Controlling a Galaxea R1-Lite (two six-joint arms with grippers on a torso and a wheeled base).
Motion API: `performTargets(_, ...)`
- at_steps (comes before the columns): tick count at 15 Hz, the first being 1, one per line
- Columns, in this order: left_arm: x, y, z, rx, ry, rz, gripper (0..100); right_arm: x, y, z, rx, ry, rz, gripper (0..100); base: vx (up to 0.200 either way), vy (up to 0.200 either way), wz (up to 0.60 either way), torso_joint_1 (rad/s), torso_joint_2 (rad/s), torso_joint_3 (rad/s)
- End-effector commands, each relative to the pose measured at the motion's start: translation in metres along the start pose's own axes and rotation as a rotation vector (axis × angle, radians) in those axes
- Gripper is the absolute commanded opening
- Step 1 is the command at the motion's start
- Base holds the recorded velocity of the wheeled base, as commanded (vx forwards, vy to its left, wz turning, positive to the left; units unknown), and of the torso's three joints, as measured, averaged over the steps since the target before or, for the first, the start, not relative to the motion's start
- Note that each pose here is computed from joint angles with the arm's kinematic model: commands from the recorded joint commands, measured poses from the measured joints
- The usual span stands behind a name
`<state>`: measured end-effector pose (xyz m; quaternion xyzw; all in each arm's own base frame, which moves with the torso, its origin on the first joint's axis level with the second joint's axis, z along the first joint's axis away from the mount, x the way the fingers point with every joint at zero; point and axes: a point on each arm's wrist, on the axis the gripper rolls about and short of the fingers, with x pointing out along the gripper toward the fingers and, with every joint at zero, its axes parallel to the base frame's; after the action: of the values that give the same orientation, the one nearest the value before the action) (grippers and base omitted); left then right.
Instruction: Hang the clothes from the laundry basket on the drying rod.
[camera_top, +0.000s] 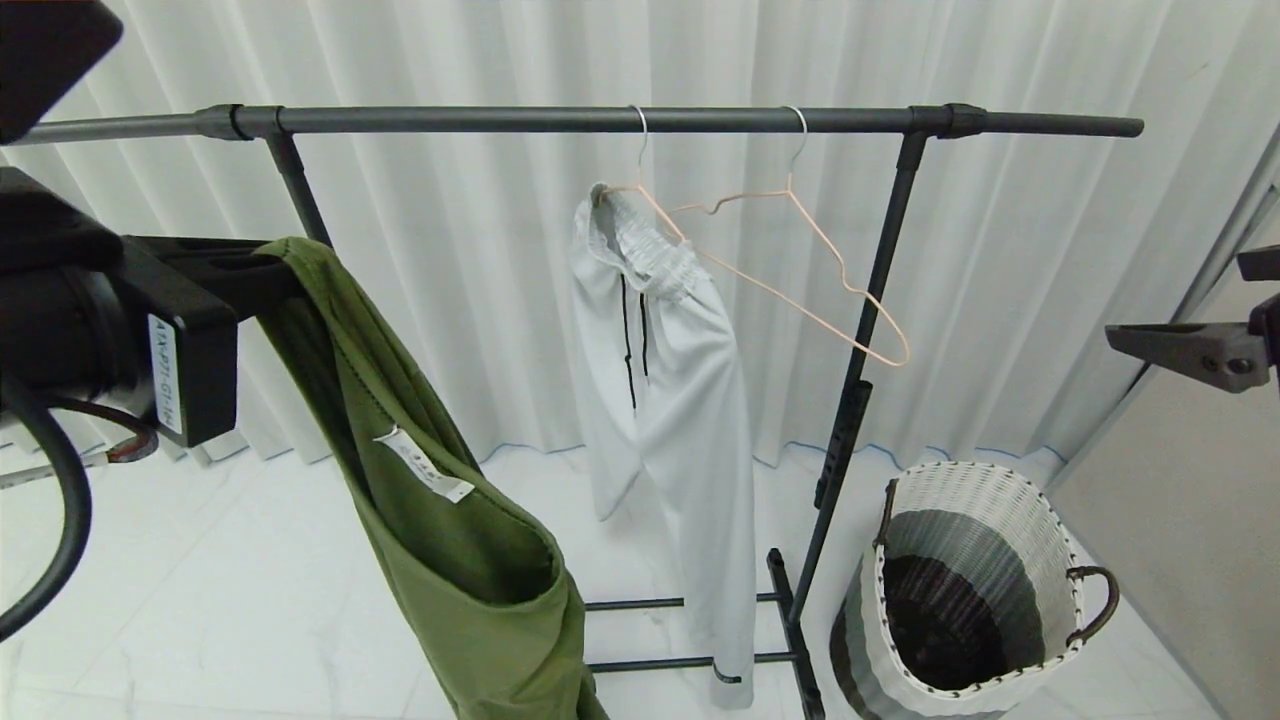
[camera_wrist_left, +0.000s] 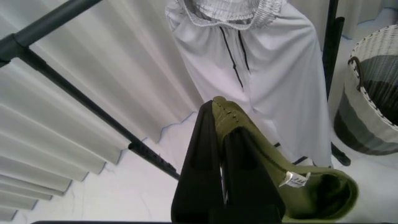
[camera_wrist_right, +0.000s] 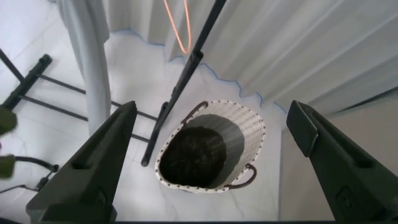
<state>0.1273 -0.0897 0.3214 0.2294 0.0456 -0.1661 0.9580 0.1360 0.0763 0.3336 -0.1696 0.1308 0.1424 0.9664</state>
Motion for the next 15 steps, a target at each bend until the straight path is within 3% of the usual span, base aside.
performTargets(1,-0.001,0.000,-0.001,0.000,0.001,-0.001,0,0.002,0.001,-0.001,-0.004,0.007,0.012,100,0.000,0.000,0.00,0.076,-0.17,-0.100)
performTargets(2,-0.002,0.000,-0.003,0.001,0.002,-0.001,0,0.003,0.001,-0.001,-0.003,0.006,0.017,100,0.000,0.000,0.00,0.051,-0.10,-0.061)
performTargets(15,-0.005,0.000,-0.007,0.002,0.007,-0.001,0,0.024,0.011,-0.012,-0.005,-0.003,0.050,100,0.200,0.000,0.00,0.007,-0.01,-0.005)
